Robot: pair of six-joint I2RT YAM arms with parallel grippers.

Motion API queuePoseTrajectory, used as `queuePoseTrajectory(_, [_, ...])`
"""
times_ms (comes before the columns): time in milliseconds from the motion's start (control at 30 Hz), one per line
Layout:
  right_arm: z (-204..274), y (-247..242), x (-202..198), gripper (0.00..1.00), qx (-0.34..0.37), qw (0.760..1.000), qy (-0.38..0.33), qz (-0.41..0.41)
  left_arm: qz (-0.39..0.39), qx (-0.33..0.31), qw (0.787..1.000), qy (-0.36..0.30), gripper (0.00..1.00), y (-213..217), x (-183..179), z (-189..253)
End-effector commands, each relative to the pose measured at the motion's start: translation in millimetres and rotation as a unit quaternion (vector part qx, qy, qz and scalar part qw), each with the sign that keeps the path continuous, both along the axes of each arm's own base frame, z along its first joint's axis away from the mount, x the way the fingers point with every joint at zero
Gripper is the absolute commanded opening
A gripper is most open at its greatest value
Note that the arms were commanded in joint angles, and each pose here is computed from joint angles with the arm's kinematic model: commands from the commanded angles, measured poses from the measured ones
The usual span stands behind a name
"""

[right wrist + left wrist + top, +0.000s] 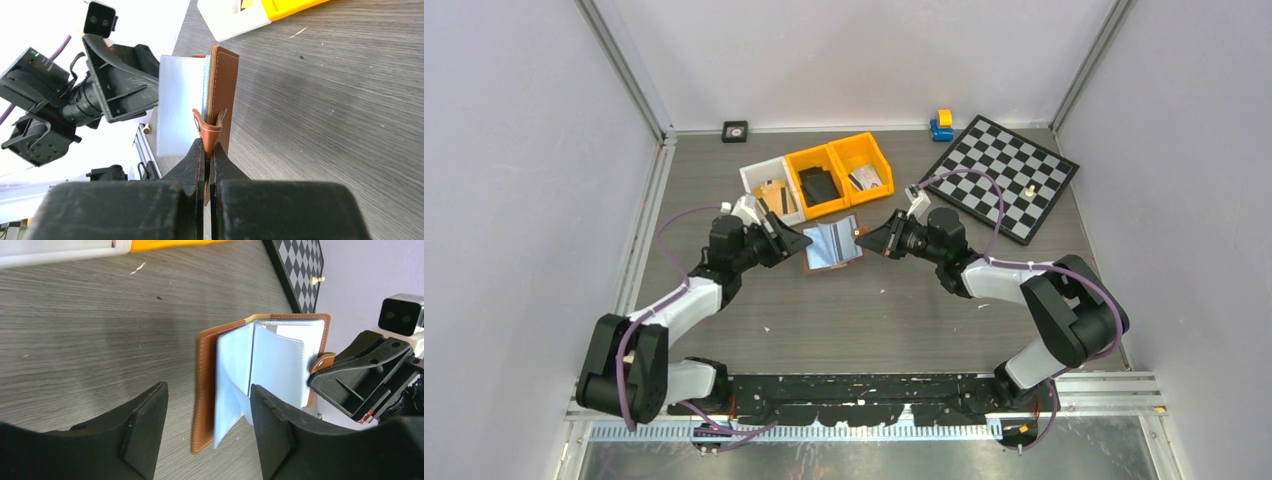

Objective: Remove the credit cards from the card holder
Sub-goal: Remove the credit card from the card holder.

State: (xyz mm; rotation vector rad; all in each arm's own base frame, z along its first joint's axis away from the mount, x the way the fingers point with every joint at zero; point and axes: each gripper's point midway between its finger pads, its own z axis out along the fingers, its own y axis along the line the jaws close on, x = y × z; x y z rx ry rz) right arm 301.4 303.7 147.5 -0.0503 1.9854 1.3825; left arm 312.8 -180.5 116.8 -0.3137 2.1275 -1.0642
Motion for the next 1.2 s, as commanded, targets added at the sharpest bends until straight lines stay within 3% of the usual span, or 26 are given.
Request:
queuePoseTrajectory(0, [37.7, -2.4, 6.7, 0.01, 0.033, 0.998, -0.050, -0.014, 0.039, 0.009, 0.999, -0.029, 0.67, 13.9, 3.0, 13.8])
queuePoseTrajectory(133, [38.0, -1.9, 6.4, 0.00, 0.033, 0.998, -0.050, -0.012, 0.030, -0.003, 0.999, -0.045, 0.91, 10.8, 0.4, 21.5])
queuePoseTrajectory(200, [38.2, -1.0, 5.9, 0.00, 0.034, 0.998, -0.050, -0.008, 0.008, -0.026, 0.998, -0.058, 0.98, 2.1, -1.0, 28.5])
queuePoseTrajectory(300, [38.4, 0.5, 4.5, 0.00, 0.036, 0.998, -0.051, -0.001, -0.022, -0.054, 0.996, -0.072, 1.00, -9.6, -1.3, 35.3])
queuePoseTrajectory(500, [44.6, 3.6, -0.1, 0.00, 0.054, 0.997, -0.058, 0.013, -0.041, -0.062, 0.997, -0.037, 0.98, -17.9, 2.9, 20.0])
queuePoseTrajectory(600, [47.9, 4.7, -1.3, 0.01, 0.061, 0.996, -0.060, 0.018, -0.057, -0.070, 0.996, -0.017, 0.88, -24.1, 4.3, 12.8])
queuePoseTrajectory(767, [48.8, 10.3, -2.1, 0.01, 0.074, 0.995, -0.051, 0.033, -0.088, -0.111, 0.990, -0.026, 0.43, -35.9, 4.7, 18.5])
queuePoseTrajectory(900, [40.7, 11.1, 1.5, 0.23, 0.066, 0.997, -0.041, 0.031, -0.100, -0.123, 0.986, -0.051, 0.03, -38.3, 2.6, 30.9])
queuePoseTrajectory(1000, [32.4, 10.7, 3.8, 0.40, 0.049, 0.998, -0.036, 0.027, -0.099, -0.119, 0.986, -0.069, 0.00, -36.4, 0.0, 40.1])
queuePoseTrajectory(1100, [23.0, 12.8, 5.9, 0.46, 0.039, 0.998, -0.025, 0.031, -0.101, -0.117, 0.985, -0.084, 0.00, -35.2, -3.1, 47.7])
queuePoseTrajectory(1167, [18.5, 15.7, 6.5, 0.56, 0.039, 0.998, -0.016, 0.038, -0.101, -0.116, 0.984, -0.091, 0.00, -34.7, -4.2, 51.2])
